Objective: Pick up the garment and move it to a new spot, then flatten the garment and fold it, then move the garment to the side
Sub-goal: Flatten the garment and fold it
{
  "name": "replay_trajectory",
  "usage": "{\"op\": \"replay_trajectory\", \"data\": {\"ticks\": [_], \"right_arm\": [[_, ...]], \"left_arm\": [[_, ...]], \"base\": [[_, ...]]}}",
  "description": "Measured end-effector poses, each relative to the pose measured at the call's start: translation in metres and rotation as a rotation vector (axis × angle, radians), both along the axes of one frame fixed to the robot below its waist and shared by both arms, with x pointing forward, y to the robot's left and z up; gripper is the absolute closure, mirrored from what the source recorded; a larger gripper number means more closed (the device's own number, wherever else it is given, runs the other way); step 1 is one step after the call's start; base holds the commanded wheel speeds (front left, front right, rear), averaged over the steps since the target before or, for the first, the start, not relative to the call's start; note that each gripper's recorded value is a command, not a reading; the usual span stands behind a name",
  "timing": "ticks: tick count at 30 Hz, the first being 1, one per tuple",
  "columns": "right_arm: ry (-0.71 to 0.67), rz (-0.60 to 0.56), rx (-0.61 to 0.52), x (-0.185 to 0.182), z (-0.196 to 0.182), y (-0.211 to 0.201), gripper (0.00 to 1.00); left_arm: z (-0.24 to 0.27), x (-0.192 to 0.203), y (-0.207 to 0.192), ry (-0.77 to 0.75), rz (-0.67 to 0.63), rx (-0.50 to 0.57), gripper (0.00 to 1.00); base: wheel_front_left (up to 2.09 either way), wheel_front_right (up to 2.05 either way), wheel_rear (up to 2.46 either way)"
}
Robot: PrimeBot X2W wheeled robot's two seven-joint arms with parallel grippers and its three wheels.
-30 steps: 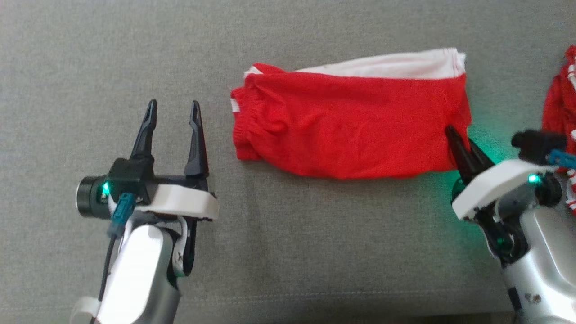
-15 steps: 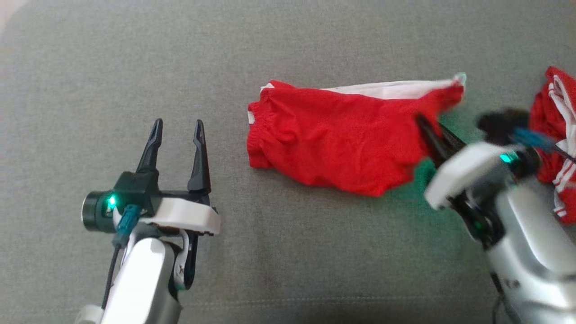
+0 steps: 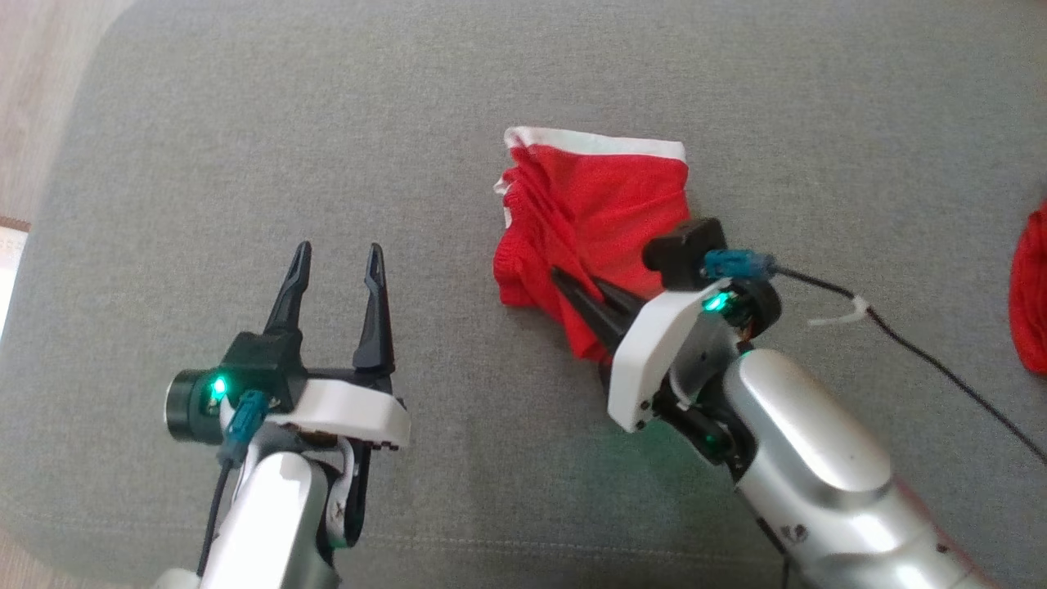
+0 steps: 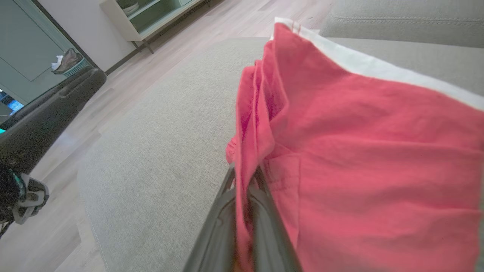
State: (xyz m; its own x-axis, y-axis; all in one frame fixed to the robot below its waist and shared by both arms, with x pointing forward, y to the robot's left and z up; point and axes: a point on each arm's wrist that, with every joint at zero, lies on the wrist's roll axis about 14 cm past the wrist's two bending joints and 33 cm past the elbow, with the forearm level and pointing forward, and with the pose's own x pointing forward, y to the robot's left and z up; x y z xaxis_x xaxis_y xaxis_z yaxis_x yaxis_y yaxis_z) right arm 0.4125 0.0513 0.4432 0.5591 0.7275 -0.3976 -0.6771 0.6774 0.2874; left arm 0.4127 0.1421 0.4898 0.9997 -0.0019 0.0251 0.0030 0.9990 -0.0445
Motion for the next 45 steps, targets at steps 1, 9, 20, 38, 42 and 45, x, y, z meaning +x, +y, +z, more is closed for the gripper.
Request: {"op": "replay_trajectory", "data": {"ticks": [1, 9, 20, 38, 42, 45], "right_arm": [[0.008, 0.003, 0.002, -0.002, -0.003, 0.003, 1.00], [-0.048, -0.051, 0.072, 0.013, -0.001, 0.002, 0.00], [-0.346, -0.204, 0.289, 0.051, 0.067, -0.028, 0.00], [-0.431, -0.718, 0.063, 0.010, 0.046, -0.232, 0.00], [-0.408, -0.735, 0.068, 0.001, 0.042, -0.228, 0.00], [-0.412, -0.743, 0.062, 0.000, 0.044, -0.230, 0.00]], "left_arm": [[-0.001, 0.000, 0.001, 0.002, 0.002, 0.000, 0.00], [-0.009, 0.002, -0.003, 0.025, -0.003, -0.007, 0.00], [-0.016, 0.010, -0.014, 0.039, -0.034, -0.010, 0.00], [-0.004, 0.023, -0.029, -0.010, -0.092, 0.016, 0.00], [-0.005, 0.024, -0.028, -0.012, -0.095, 0.024, 0.00], [-0.005, 0.025, -0.028, -0.012, -0.097, 0.025, 0.00]], "base": [[0.00, 0.00, 0.00], [0.00, 0.00, 0.00], [0.00, 0.00, 0.00], [0.00, 0.00, 0.00], [0.00, 0.00, 0.00], [0.00, 0.00, 0.00]]}}
